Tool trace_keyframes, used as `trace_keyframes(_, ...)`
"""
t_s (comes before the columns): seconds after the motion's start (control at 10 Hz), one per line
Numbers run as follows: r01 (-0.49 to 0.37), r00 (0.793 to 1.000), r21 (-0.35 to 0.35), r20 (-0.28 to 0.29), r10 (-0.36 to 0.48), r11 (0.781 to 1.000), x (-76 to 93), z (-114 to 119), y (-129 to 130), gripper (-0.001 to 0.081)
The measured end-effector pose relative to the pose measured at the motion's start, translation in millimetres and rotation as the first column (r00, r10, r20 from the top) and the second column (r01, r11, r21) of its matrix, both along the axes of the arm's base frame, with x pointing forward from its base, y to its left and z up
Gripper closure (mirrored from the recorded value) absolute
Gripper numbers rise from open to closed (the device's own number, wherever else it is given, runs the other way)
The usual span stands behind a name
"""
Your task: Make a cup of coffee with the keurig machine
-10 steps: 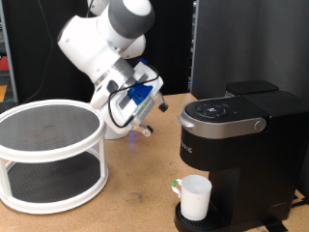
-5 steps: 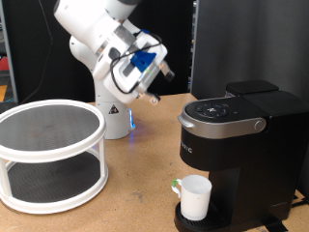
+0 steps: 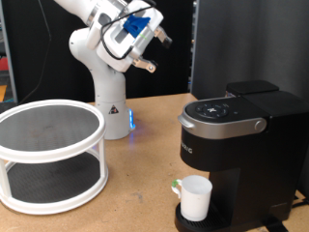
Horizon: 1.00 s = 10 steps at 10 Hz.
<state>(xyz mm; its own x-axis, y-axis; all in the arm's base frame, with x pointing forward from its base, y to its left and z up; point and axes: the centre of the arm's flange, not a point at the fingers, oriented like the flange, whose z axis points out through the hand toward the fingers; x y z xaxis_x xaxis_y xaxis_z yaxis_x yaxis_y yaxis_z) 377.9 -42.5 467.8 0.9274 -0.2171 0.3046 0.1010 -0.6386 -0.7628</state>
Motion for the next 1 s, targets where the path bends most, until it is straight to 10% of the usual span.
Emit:
trace_keyframes(0.2, 0.003, 1.0, -0.001, -0.008, -0.003, 1.0, -1.5, 3, -2, 0.0003)
trace_keyframes(0.4, -0.114, 0.993, -0.187, -0.039, 0.109, 0.976, -2.5, 4, 8, 0.0003)
trace_keyframes(0.8, -0.33, 0.941, -0.558, -0.131, 0.313, 0.762, 7.7, 31, 44, 0.0003)
trace_keyframes(1.0, -0.325, 0.943, -0.544, -0.123, 0.31, 0.773, 7.8, 29, 44, 0.0003)
